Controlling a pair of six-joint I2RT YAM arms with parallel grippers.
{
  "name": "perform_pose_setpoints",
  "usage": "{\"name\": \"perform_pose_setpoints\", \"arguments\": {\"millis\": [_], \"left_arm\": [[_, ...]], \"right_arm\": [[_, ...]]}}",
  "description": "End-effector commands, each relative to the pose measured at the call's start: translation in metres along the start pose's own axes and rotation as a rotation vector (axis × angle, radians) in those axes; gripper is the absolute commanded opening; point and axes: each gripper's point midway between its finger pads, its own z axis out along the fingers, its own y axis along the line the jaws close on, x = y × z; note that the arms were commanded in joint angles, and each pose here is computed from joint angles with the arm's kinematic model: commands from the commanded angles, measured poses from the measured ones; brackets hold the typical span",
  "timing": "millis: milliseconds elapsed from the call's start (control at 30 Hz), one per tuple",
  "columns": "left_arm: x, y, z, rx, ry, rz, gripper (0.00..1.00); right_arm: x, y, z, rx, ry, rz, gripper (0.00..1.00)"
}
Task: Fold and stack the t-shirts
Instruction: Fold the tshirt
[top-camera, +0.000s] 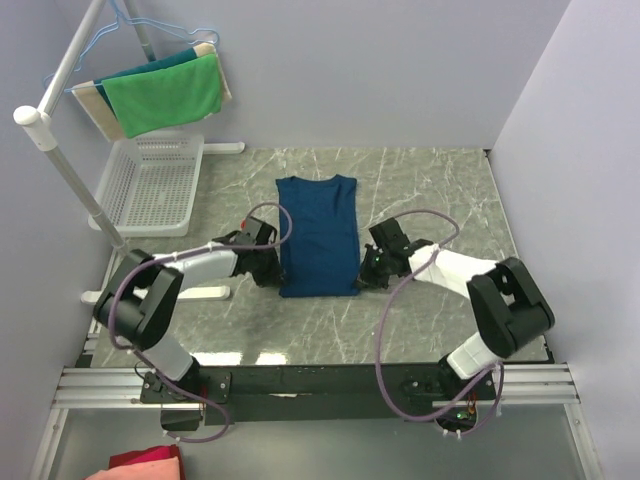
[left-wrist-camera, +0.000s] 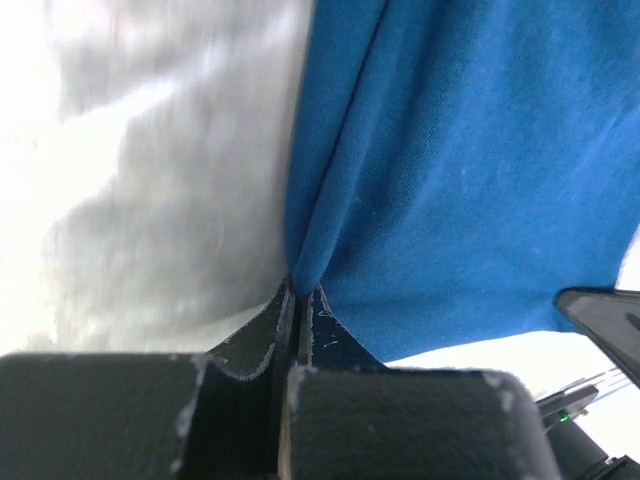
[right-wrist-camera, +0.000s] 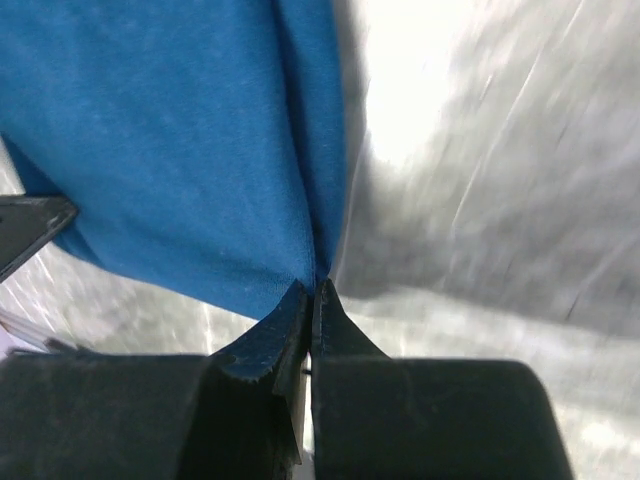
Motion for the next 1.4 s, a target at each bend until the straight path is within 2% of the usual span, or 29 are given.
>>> {"name": "perform_pose_setpoints", "arguments": {"millis": [0, 100, 233, 367, 533, 800, 933, 1133, 1367], "left_arm": [[0.041, 0.033, -0.018, -0.133, 0.029, -0.023, 0.01], [0.050, 0.028, -0.037, -0.138, -0.021, -0.039, 0.01], [0.046, 0.044, -0.072, -0.246, -0.125, -0.139, 0.01], [0.034, 0.040, -0.111, -0.236, -0.228, -0.215, 0.01], [0.025, 0.031, -0.134, -0.204, -0.283, -0.250, 0.01], [0.001, 0.012, -0.138, -0.208, -0.343, -0.257, 0.01], [-0.011, -0.004, -0.135, -0.209, -0.354, -0.260, 0.01], [-0.036, -0.022, -0.127, -0.247, -0.388, -0.246, 0.01], [-0.098, -0.026, -0.102, -0.310, -0.437, -0.242, 0.01]], "right_arm": [[0.014, 0.002, -0.022, 0.011, -0.049, -0.011, 0.00], [0.025, 0.008, -0.037, -0.009, -0.077, -0.023, 0.00], [0.029, 0.017, -0.062, -0.050, -0.131, -0.012, 0.00], [0.033, 0.027, -0.086, -0.102, -0.168, -0.018, 0.00], [0.034, 0.032, -0.099, -0.112, -0.187, -0.030, 0.00], [0.000, 0.051, -0.119, -0.064, -0.285, -0.105, 0.00], [-0.027, 0.078, -0.126, -0.067, -0.328, -0.135, 0.00], [-0.063, 0.105, -0.116, -0.069, -0.338, -0.156, 0.00], [-0.113, 0.115, -0.080, -0.021, -0.324, -0.151, 0.00]]}}
